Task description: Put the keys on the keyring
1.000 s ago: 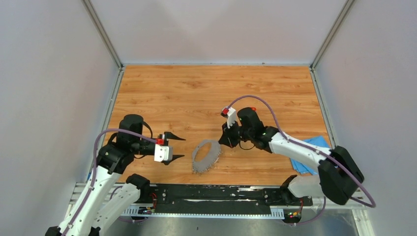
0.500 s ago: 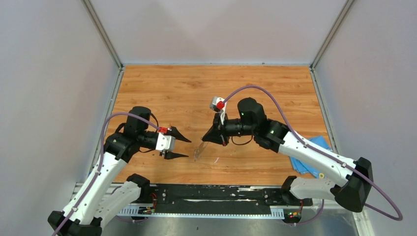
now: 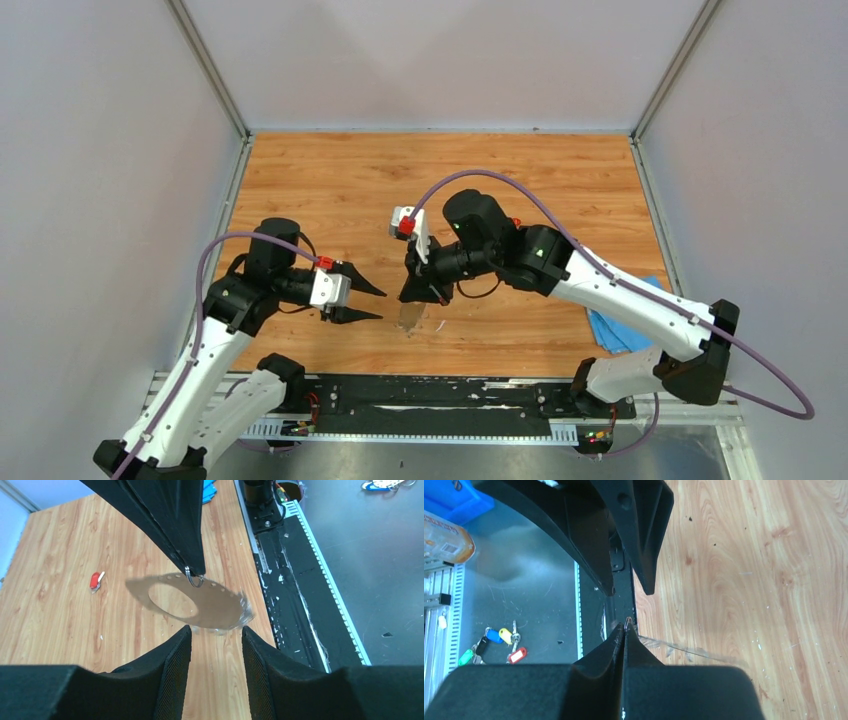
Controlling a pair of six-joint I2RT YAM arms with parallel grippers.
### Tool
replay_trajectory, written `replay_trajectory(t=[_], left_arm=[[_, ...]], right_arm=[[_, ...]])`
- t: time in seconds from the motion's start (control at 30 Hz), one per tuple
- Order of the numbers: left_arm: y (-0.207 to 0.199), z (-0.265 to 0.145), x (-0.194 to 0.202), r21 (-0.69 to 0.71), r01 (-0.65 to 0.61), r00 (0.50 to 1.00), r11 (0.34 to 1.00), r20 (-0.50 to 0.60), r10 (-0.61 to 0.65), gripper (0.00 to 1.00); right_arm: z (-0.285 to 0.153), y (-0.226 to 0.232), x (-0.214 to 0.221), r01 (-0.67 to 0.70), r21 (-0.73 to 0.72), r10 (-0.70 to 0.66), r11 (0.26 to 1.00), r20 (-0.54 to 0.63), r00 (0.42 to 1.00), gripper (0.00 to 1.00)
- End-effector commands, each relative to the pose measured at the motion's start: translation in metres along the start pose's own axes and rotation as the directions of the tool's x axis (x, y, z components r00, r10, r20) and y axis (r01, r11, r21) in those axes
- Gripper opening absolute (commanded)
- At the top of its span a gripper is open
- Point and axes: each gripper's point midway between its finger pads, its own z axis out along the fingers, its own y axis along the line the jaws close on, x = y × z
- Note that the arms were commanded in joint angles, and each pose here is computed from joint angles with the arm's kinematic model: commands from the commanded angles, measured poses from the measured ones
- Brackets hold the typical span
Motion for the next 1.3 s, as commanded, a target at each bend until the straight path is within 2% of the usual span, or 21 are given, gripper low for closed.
replay_trajectory(t=[0.0, 0.23, 0.87, 1.1, 1.2, 1.27], left_arm=[[-0.007, -0.002, -0.020, 0.025, 0.005, 0.999, 1.000, 0.048, -0.006, 0.45], [-0.007, -0.002, -0.025, 0.034, -0.009, 0.998, 0.999, 0.063, 0.007, 0.37], [-0.008, 0.000, -0.031, 0.065, -0.007, 0.996, 0.998, 0.090, 0.001, 0.34], [-0.009, 0.000, -0.032, 0.074, -0.005, 0.995, 0.997, 0.098, -0.002, 0.18], [-0.009, 0.000, -0.030, 0.074, -0.005, 0.995, 0.997, 0.097, -0.002, 0.01], [-0.009, 0.001, -0.028, 0.071, 0.001, 0.996, 0.997, 0.091, -0.008, 0.00]], right_arm=[[-0.005, 0.010, 0.006, 0.040, -0.017, -0.041, 0.999, -0.060, 0.997, 0.00], [0.001, 0.013, 0.003, 0.039, -0.025, -0.041, 0.999, -0.097, 0.994, 0.00], [0.019, 0.022, -0.002, 0.100, -0.066, -0.113, 0.993, -0.240, 0.964, 0.00], [0.022, 0.023, -0.005, 0.119, -0.066, -0.132, 0.991, -0.247, 0.960, 0.00], [0.024, 0.022, -0.007, 0.121, -0.063, -0.133, 0.991, -0.245, 0.961, 0.00], [0.024, 0.022, -0.009, 0.121, -0.061, -0.132, 0.991, -0.237, 0.963, 0.00]])
